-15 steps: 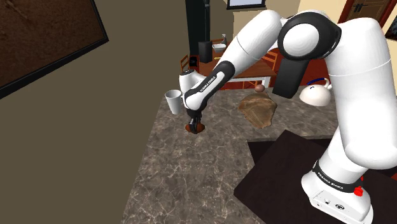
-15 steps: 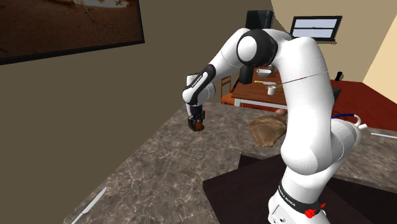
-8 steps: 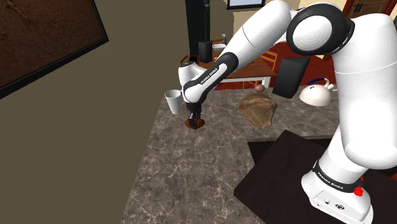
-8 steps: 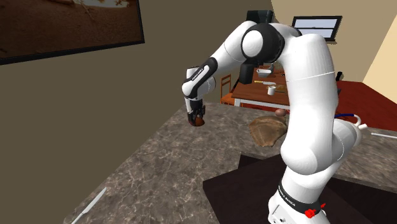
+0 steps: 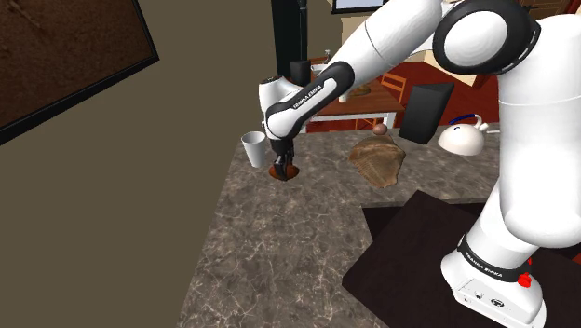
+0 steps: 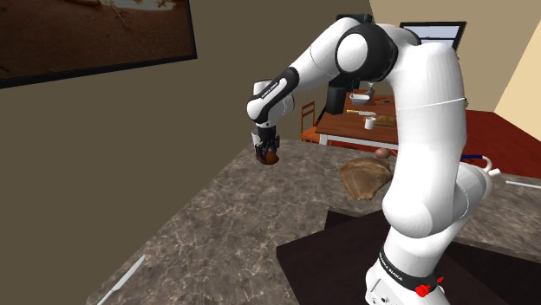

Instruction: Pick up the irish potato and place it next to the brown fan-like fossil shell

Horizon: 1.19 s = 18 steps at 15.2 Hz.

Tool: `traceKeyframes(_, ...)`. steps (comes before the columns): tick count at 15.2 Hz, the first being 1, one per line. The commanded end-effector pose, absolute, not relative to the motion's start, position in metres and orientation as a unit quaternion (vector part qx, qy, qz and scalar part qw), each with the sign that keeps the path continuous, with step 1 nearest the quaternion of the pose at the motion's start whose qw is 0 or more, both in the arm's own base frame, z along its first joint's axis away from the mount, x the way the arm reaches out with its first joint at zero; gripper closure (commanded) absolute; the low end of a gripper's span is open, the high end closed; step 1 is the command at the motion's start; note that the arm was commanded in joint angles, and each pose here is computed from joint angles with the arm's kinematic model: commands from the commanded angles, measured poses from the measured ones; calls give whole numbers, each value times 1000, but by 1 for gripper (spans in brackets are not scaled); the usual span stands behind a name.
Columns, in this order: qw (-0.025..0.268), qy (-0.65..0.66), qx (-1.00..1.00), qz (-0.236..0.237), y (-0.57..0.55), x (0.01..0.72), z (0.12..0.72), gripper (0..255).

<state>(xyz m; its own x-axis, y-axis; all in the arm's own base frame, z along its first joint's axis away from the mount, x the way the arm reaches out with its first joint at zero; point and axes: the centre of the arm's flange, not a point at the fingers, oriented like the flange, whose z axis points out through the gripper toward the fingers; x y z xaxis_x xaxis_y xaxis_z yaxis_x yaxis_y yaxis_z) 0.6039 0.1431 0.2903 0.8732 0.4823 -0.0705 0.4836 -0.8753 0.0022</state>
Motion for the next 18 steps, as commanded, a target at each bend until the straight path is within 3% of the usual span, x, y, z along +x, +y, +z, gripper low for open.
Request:
traceKeyframes(1,10,250,968,-34,142,604,296,255)
traceKeyframes(18,10,250,968,-34,-45,480,297,255)
